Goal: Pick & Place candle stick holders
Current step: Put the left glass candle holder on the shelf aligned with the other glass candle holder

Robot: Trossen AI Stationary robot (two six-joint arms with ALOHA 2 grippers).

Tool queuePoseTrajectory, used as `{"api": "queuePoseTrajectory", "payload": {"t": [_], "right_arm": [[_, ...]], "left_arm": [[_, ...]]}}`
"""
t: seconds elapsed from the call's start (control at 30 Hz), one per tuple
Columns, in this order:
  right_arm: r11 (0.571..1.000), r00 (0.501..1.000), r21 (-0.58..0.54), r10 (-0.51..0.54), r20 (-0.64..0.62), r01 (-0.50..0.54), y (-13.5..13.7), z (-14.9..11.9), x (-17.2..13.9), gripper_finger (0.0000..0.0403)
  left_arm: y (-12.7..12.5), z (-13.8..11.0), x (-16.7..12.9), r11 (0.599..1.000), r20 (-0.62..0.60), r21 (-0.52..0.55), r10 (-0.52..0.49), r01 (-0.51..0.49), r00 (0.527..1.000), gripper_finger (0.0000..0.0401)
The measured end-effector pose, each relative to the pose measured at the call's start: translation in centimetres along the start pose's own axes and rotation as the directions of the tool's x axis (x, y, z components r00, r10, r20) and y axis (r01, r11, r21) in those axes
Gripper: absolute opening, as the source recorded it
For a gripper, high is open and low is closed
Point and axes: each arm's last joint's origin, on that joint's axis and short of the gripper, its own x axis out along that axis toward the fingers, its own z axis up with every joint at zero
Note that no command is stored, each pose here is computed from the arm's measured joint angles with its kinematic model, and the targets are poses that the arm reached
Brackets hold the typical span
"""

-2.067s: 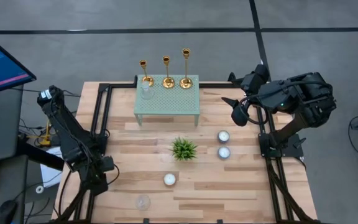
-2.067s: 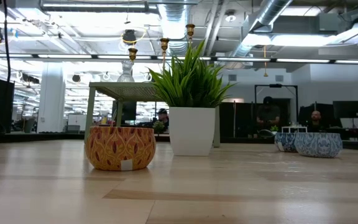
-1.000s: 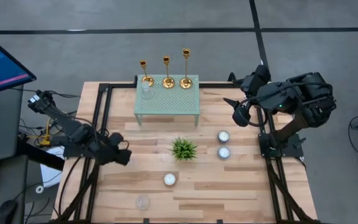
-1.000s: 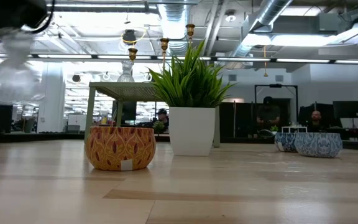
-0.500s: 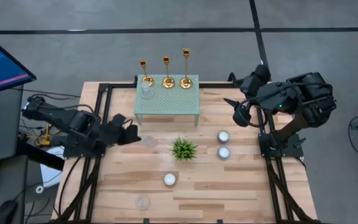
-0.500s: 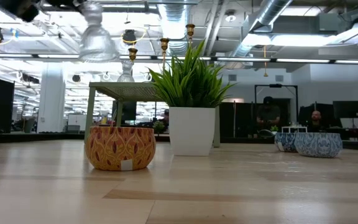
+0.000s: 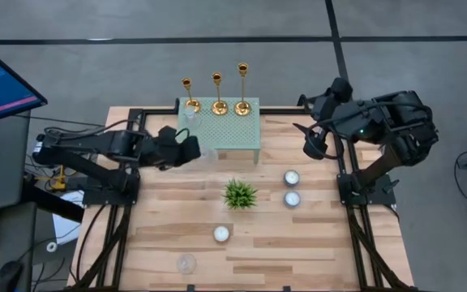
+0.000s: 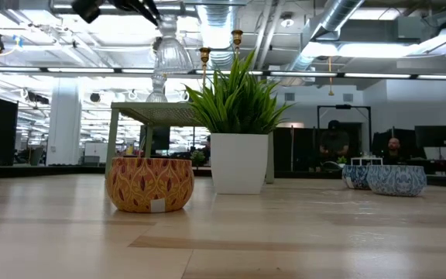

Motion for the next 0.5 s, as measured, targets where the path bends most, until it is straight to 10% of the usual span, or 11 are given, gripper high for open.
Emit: {"api": "queuePoseTrajectory", "payload": {"t": [0.5], "right_arm": [[0.999, 1.000, -0.053, -0.010, -0.005, 0.010, -0.2, 0.0, 0.2, 0.0311]], "left_arm": [[-1.7, 2.6, 3.9, 0.987, 0.207, -0.160, 0.049, -0.015, 0.977, 0.0009]]}}
